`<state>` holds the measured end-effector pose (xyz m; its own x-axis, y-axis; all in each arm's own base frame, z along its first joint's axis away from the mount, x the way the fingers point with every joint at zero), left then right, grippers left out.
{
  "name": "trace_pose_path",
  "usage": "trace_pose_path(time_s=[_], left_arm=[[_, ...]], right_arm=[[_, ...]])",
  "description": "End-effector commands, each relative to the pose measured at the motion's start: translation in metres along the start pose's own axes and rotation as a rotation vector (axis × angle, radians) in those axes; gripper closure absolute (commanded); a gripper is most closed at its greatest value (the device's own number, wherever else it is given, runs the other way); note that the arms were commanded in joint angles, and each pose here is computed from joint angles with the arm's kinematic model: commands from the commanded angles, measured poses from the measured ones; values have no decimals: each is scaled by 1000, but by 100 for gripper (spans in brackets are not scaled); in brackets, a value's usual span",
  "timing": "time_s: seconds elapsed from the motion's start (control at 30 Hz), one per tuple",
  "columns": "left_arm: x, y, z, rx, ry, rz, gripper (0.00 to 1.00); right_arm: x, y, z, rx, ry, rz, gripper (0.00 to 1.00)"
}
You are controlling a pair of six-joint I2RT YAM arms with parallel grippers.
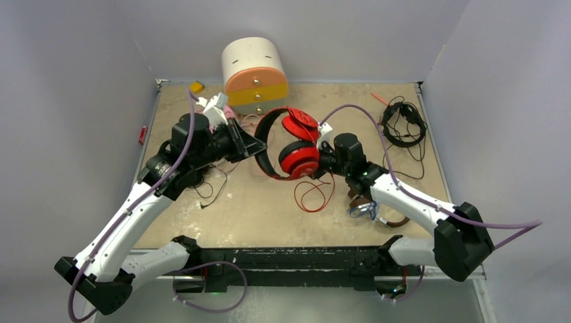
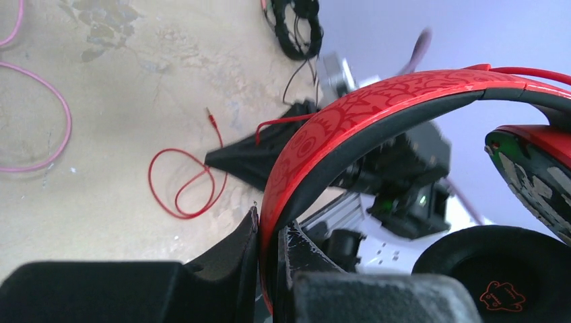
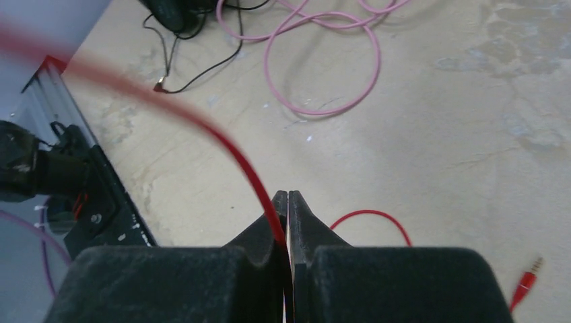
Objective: Wrap the headphones
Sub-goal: Wrap the headphones cable around the headphones.
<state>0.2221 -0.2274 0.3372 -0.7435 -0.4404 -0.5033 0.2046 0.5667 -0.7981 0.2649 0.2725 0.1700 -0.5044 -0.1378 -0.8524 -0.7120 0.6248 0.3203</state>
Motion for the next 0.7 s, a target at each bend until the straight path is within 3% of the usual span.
trace_pose_path(time_s=[0.0, 0.27, 0.5, 0.67], left_arm=[[-46, -23, -6, 101, -178, -158, 100], [-97, 13, -10, -74, -403, -250, 100], [-140, 66, -39, -382, -717, -206, 100], [-147, 106, -50, -608, -810, -176, 100]], right_arm=[[-16, 43, -6, -167, -121, -22, 97], [15, 101, 0, -261, -47, -52, 100], [28, 145, -4, -324, 18, -105, 100], [26, 175, -7, -364, 69, -171, 100]])
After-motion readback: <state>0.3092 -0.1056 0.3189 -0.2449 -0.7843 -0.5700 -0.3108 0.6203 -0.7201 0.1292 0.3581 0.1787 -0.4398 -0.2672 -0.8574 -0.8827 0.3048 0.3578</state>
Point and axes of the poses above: each gripper's point midway between its finger pads, its own z axis out along the fingers, its own y axis along the line the jaws close on, x = y × z, the point moved 1 cm from there along -z, back along the fingers, and after that the axes turned 5 degrees about -z, right-handed, at the moved point
